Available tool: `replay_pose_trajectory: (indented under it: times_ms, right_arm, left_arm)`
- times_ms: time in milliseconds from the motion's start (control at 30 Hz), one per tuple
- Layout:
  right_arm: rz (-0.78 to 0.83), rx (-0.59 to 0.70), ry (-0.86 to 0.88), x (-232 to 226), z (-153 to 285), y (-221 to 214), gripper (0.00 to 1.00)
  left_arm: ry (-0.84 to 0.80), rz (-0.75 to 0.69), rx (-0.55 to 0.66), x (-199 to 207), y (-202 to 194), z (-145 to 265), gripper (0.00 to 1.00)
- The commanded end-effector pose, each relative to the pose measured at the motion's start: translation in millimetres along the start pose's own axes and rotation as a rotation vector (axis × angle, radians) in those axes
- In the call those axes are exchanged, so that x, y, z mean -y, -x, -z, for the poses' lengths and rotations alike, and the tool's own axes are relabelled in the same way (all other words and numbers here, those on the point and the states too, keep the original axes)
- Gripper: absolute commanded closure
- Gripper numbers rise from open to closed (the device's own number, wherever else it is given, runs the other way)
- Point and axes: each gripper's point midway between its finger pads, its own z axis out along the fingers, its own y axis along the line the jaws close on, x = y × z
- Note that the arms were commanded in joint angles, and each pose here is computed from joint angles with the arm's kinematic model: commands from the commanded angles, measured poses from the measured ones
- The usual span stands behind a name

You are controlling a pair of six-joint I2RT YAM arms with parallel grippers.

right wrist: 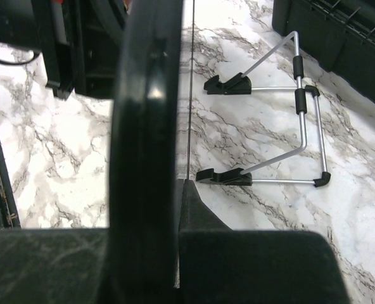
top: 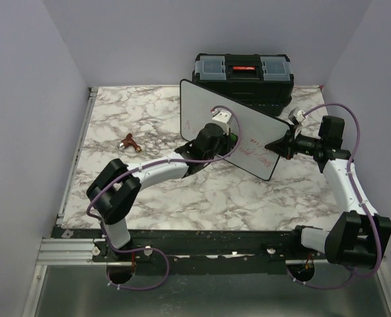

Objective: Erase the whiteboard
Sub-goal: Erase the whiteboard at the whiteboard stand.

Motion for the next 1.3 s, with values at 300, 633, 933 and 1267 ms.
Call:
replay_pose_trajectory:
  times_ms: [300, 633, 933, 1267]
  right_arm:
    - [-0.127, 0.038, 0.216, -51, -3, 5, 0.99]
    - [-0.126, 0.039, 0.217, -52, -3, 5, 0.99]
    - [-0.120, 0.041, 0.216, -53, -3, 6, 0.99]
    - [-0.119, 0.040, 0.216, -53, -3, 6, 1.00]
  left_arm:
    - [-0.115, 0.000, 0.128, 56, 48, 2, 1.00]
    - [-0.139, 0.031, 0.041, 76, -2, -2, 1.00]
    - [0.025, 0.054, 0.106, -10, 42, -6, 1.00]
    - [0.017, 0.071, 0.152, -23, 65, -1, 1.00]
